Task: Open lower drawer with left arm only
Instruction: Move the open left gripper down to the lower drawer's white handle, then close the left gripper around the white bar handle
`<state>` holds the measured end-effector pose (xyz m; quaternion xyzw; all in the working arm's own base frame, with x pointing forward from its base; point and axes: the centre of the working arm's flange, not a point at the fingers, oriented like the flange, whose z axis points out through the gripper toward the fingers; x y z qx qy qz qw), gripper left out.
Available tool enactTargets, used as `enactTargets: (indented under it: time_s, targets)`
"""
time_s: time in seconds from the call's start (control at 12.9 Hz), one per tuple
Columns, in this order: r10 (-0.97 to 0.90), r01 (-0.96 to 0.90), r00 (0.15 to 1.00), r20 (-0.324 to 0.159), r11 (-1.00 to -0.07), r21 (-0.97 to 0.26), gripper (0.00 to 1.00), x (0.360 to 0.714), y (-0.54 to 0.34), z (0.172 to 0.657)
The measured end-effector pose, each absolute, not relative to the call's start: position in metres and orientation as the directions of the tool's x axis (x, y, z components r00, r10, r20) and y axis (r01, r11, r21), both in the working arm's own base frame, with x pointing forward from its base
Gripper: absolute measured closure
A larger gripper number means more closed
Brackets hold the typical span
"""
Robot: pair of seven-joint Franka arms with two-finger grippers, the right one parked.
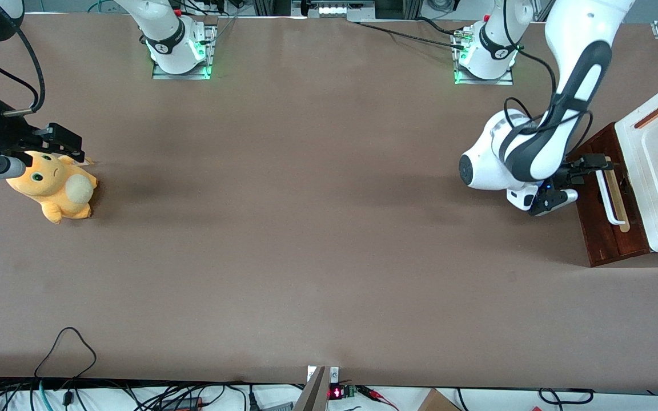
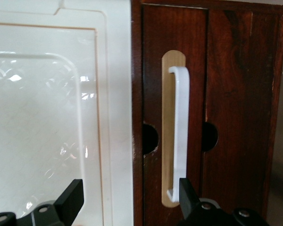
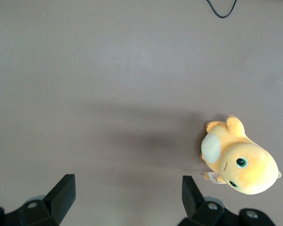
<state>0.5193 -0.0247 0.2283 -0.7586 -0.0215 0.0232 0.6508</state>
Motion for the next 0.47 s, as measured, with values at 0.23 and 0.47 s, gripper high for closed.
enactTargets:
  time_s: [0.23, 0.47]
  targets:
    - [0.018, -0.007, 1.0, -0.009, -0.094, -0.996, 0.12, 0.519, -0.005, 0.191]
    - [0.016, -0.014, 1.0, -0.015, -0.069, -0.998, 0.16, 0.516, 0.005, 0.172]
